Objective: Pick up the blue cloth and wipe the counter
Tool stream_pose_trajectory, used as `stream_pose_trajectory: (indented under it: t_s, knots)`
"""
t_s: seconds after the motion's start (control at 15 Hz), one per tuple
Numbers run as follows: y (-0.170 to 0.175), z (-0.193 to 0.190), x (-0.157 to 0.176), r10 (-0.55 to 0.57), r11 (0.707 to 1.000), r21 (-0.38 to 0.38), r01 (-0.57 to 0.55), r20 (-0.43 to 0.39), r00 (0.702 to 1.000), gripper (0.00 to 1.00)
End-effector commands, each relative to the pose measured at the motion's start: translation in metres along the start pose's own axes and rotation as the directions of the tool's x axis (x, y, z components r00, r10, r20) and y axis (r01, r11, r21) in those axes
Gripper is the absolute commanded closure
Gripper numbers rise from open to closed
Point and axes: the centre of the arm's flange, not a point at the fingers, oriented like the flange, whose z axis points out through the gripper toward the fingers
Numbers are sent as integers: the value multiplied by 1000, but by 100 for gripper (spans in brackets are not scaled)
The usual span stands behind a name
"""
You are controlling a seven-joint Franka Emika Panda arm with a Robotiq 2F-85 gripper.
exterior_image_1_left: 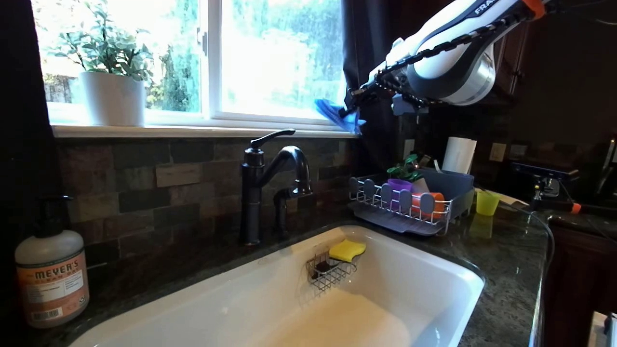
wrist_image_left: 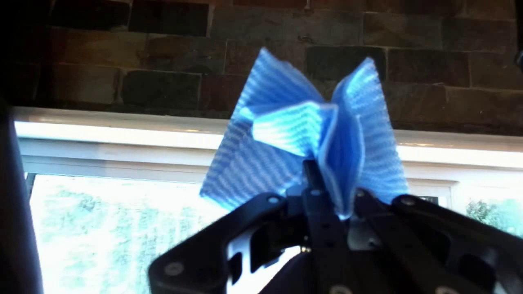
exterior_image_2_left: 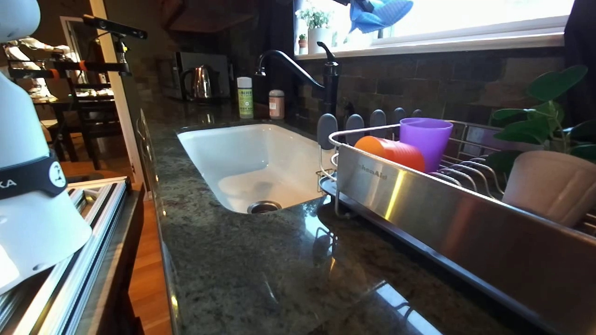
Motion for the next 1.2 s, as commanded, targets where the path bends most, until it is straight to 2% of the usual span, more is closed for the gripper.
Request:
stream_pose_trajectory:
  t_s: [0.0,0.07,0.13,0.27,0.47,0.87,1.13]
  knots:
    - [3,0,-1,3,1000,-5,-3,2,1000,94]
    - [7,0,-2,7,1000,-11,-7,4,1000,94]
    - [10,1,-3,10,1000,-17,-10,5,1000,99]
    - [4,14,17,21,999,39,-20,-36,999,99]
    - [0,43,51,-3,998,67,6,-50,999,99]
    - [5,118,95,-20,996,89,21,-16,1000,99]
    - [-4,147,111,1,996,85,-3,23,1000,99]
